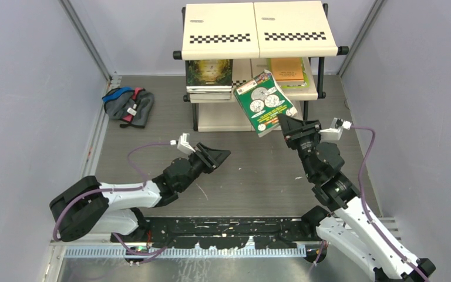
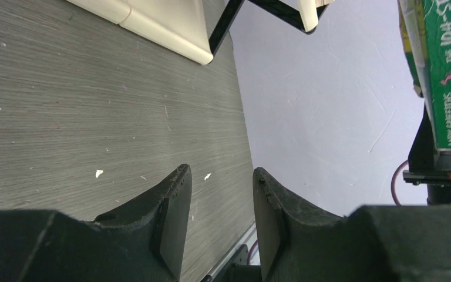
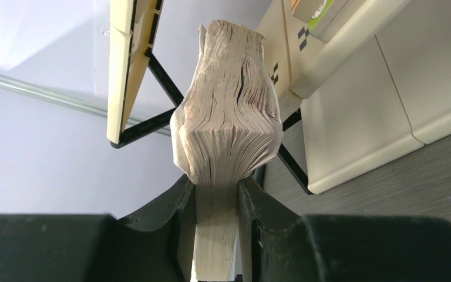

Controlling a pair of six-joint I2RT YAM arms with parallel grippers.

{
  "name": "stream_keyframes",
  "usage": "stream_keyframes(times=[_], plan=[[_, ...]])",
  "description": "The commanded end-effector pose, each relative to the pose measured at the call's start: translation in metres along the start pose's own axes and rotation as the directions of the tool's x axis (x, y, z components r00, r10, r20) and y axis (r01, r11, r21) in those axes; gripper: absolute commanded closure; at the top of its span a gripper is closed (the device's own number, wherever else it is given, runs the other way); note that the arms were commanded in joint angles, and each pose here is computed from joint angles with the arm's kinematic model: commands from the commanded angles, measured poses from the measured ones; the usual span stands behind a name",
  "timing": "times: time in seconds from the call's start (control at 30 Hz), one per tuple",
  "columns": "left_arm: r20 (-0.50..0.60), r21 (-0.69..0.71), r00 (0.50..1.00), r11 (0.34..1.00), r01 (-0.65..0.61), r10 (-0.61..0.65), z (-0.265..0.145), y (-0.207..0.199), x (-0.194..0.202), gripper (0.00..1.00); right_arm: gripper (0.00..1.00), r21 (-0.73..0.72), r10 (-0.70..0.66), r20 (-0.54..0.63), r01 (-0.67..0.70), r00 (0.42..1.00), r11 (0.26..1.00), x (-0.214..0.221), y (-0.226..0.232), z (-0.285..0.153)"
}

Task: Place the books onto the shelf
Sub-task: Place the book on the shelf.

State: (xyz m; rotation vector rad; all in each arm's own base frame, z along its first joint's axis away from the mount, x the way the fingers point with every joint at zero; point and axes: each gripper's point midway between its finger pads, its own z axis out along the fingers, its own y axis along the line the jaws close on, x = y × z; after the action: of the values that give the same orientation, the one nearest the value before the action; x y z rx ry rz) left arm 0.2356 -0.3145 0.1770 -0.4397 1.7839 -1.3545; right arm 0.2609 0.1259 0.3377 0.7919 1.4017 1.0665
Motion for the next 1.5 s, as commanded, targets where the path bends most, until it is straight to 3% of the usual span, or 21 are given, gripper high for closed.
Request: stream_keyframes(times=[0.0, 0.3, 1.0, 1.47], plan=[[0.032, 0.024, 0.999, 1.0, -0.019, 0.018, -0.002, -0.01, -0.009, 0.56, 0.99, -0.24, 0.132, 0.134, -0.097, 0.982, 0.966, -0.048, 0.086, -0.001], [0.035, 0.02, 0.999, 0.999, -0.029, 0.028, -0.003, -0.011, -0.01, 0.56, 0.99, -0.25, 0.173, 0.174, -0.127, 0.969, 0.96, -0.064, 0.086, 0.035], [0.033, -0.015, 0.999, 0.999, -0.04, 0.04, 0.011, -0.002, -0.012, 0.57, 0.99, -0.313, 0.328, 0.213, -0.253, 0.92, 0.915, -0.138, 0.035, 0.117], [0.027, -0.031, 0.999, 0.999, -0.039, 0.04, 0.014, 0.006, -0.013, 0.57, 0.99, -0.288, 0.285, 0.282, -0.203, 0.916, 0.936, -0.149, 0.029, 0.141]])
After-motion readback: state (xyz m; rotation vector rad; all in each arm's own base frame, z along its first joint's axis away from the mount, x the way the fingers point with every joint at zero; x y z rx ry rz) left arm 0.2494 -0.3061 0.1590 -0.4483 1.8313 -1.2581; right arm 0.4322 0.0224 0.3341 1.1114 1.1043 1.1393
